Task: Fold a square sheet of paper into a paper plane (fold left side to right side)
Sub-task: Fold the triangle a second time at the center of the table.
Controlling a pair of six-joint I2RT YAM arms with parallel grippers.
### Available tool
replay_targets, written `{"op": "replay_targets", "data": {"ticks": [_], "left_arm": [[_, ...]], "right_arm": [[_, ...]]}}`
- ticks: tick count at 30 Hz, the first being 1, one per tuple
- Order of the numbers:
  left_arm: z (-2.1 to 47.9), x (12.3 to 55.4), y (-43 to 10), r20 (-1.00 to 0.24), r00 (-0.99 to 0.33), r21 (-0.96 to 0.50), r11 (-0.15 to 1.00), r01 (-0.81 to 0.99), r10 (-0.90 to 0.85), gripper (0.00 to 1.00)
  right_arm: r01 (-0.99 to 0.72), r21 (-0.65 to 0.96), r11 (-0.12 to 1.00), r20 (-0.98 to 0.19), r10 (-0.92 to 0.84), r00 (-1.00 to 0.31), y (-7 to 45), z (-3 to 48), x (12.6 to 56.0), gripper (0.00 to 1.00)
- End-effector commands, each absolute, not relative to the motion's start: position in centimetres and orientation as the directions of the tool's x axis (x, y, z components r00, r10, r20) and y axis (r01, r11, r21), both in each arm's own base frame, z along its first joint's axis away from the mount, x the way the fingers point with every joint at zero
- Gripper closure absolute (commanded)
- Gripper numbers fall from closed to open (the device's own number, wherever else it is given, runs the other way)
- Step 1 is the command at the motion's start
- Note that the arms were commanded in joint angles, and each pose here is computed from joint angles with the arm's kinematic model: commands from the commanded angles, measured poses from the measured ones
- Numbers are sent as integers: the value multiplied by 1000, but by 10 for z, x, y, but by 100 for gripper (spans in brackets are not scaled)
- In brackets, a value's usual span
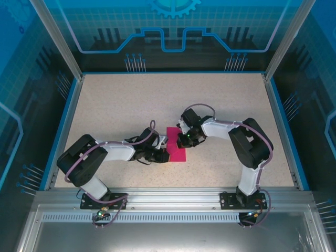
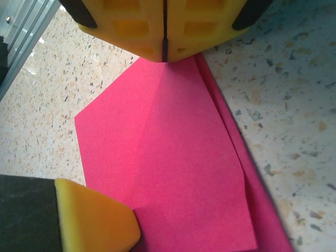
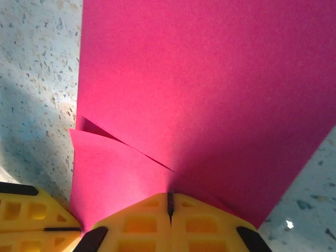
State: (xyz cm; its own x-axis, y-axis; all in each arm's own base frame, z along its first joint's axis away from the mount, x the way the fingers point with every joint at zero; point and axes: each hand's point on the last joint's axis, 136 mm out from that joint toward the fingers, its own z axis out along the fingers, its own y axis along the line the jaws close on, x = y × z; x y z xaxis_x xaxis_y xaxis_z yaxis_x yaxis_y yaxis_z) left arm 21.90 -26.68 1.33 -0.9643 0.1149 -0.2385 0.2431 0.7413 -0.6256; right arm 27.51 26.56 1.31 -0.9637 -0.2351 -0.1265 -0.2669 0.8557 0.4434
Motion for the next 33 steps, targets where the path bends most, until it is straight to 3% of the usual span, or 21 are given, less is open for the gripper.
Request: {"op": "replay_targets", "data": {"ticks": [1, 12, 33], "left_arm": [[11, 211, -259, -194, -974, -603, 768, 215, 120, 92], [55, 225, -294, -248, -957, -686, 671, 282, 149, 91], [8, 235, -286, -177, -969, -591, 768, 246, 173, 92]], "right_arm": [[-245, 391, 887, -83, -231, -969, 258, 1, 273, 100], [-240, 368, 898, -69, -231, -970, 252, -4, 269, 100], [-238, 344, 908, -61, -231, -971, 247, -4, 266, 100]]}}
